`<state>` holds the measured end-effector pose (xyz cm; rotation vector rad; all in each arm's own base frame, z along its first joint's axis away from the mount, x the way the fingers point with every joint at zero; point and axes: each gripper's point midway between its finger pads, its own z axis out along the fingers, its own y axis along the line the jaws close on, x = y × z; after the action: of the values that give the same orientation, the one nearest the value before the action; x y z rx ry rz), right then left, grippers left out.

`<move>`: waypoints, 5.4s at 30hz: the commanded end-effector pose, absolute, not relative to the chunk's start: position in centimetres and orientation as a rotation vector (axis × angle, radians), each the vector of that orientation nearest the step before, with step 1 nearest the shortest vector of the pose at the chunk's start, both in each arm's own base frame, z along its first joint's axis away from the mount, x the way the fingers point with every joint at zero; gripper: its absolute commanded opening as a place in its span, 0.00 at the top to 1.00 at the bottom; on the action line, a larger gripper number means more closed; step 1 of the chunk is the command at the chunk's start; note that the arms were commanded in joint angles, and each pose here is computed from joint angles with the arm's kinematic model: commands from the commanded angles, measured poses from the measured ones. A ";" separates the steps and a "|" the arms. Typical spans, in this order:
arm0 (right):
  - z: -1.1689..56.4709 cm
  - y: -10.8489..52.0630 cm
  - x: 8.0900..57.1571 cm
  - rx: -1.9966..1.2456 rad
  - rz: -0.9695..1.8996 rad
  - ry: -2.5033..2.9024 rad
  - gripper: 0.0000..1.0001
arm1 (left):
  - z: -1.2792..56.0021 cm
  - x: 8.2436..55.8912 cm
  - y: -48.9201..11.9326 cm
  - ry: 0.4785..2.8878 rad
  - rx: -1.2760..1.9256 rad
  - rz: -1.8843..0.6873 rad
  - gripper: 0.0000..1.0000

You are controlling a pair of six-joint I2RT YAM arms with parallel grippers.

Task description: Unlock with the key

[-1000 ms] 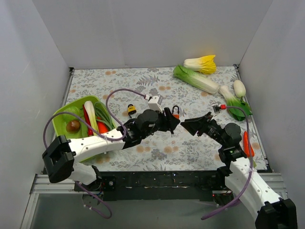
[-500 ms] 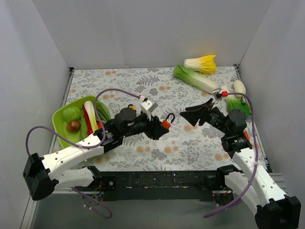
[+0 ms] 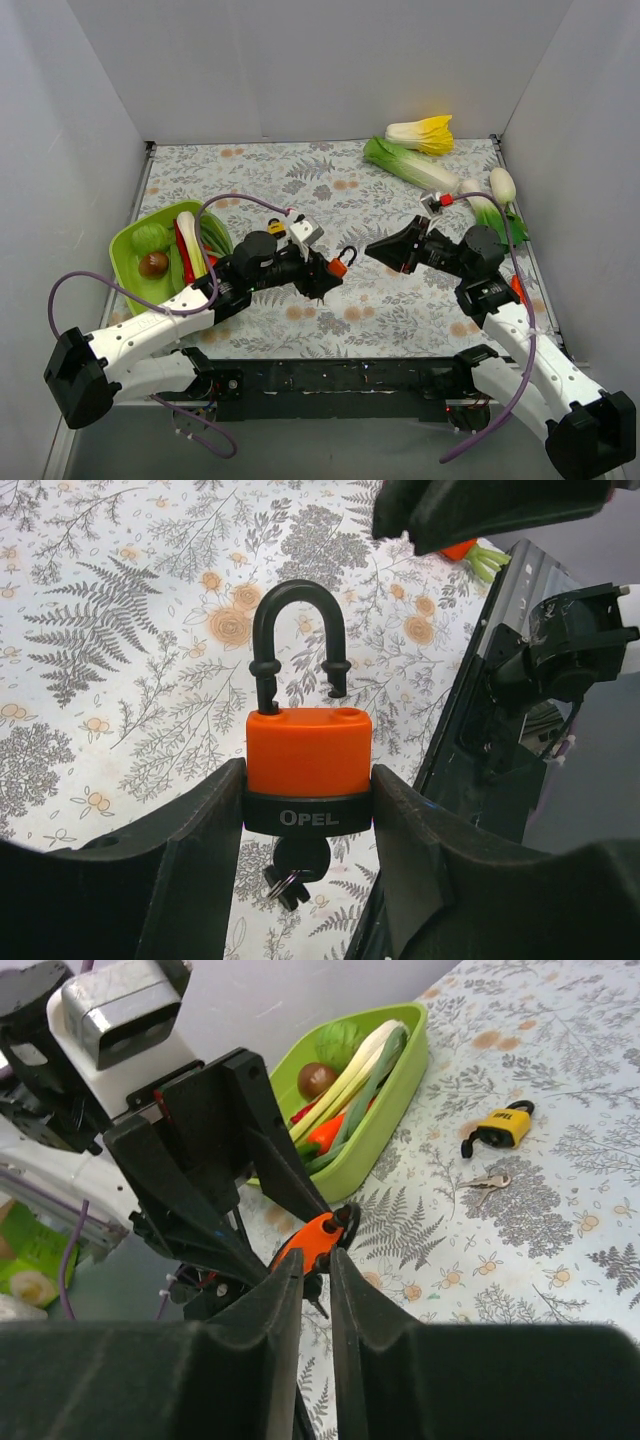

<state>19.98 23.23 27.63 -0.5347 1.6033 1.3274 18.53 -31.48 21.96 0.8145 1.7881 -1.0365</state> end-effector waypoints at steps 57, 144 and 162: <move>21.7 27.5 27.1 -0.140 1.242 1.895 0.37 | 18.3 24.5 -31.0 1.883 0.856 -0.711 1.00; 24.3 11.0 26.1 0.016 0.610 1.722 0.26 | 0.5 35.8 -40.6 2.553 0.660 -0.151 1.00; 23.3 11.4 25.7 0.000 0.628 1.757 0.25 | 1.6 39.3 -41.8 2.537 0.509 -0.265 0.39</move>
<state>25.57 11.17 22.47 0.0199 1.7867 0.6167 40.76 -43.35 2.86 0.5098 2.4571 -0.3023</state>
